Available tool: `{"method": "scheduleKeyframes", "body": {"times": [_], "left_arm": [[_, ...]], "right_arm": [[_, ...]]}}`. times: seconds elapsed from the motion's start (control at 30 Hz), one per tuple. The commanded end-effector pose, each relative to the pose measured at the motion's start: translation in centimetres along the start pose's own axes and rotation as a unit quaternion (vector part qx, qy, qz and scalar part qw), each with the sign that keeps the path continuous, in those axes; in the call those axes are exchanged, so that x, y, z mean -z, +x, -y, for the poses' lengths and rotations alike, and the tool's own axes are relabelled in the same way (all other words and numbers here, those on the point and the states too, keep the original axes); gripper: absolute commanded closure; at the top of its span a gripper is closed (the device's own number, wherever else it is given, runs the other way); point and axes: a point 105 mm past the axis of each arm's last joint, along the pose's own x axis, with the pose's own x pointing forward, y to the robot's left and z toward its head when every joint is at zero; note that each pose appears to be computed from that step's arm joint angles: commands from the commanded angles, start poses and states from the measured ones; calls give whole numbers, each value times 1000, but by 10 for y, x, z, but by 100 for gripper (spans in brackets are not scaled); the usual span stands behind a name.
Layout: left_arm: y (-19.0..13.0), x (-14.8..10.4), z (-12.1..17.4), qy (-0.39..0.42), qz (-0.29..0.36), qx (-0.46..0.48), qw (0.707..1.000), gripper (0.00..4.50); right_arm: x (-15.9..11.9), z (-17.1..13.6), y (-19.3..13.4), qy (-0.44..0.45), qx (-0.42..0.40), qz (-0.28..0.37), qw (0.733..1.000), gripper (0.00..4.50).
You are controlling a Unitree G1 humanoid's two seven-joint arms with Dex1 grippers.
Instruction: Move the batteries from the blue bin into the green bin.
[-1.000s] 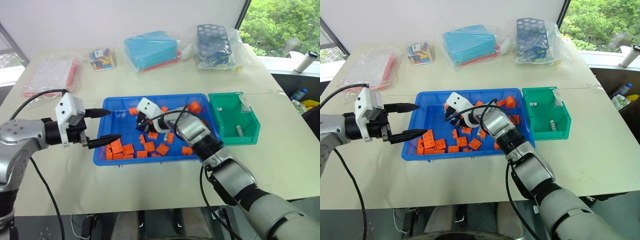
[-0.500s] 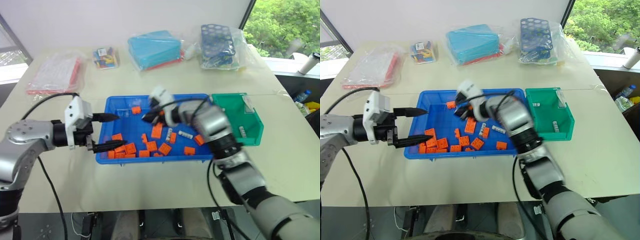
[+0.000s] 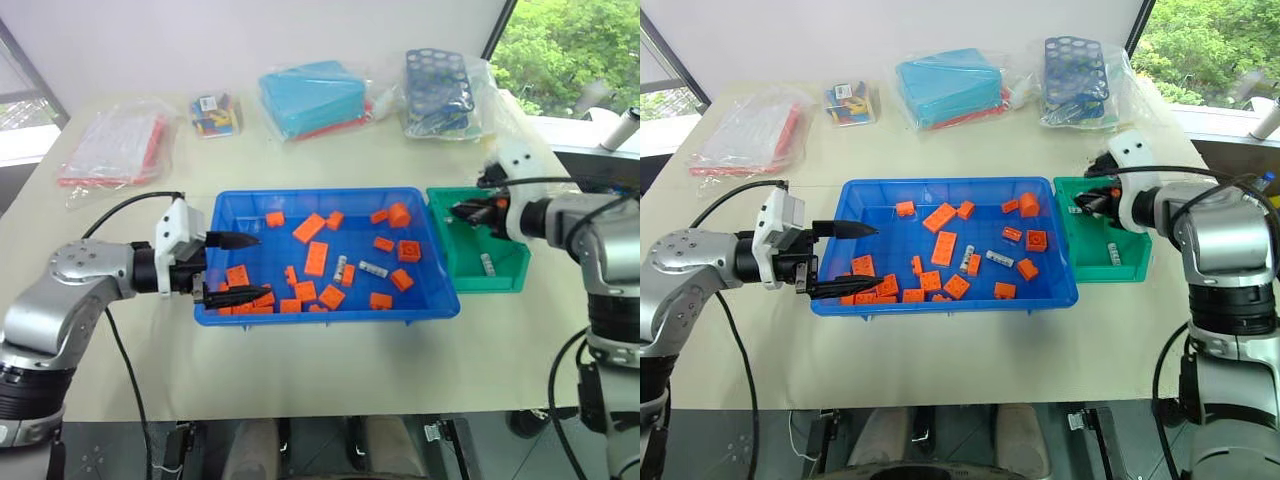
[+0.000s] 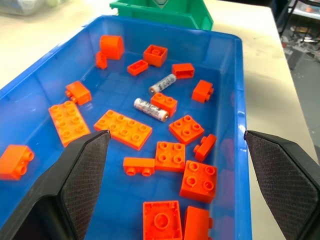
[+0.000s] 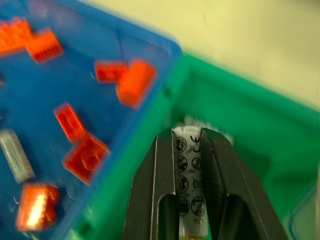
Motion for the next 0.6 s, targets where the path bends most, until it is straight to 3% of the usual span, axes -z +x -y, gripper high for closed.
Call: {"method": "scheduleKeyframes", "body": {"times": [0.03,0.2,0.37,0.47,0.5,0.6], "left_arm": [[3,-8,-3,23,9,3,1000,0],[4,-8,-2,27,10,6,1000,0],[0,-8,-2,28,7,0,1000,0],[-1,-9,-1,29,7,-3,1000,0],[-1,-9,-1,29,6,-4,1000,0],[-1,-9,1,29,5,-6,1000,0]], "right_arm": [[-6,4,-11,-15,16,25,999,294],[-9,9,-6,-54,29,29,998,77],[-49,-21,4,-103,-34,87,990,77],[-55,-63,21,-140,-109,90,980,77],[-55,-79,27,-146,-134,89,976,35],[-49,-118,45,-176,-182,76,964,3]]}}
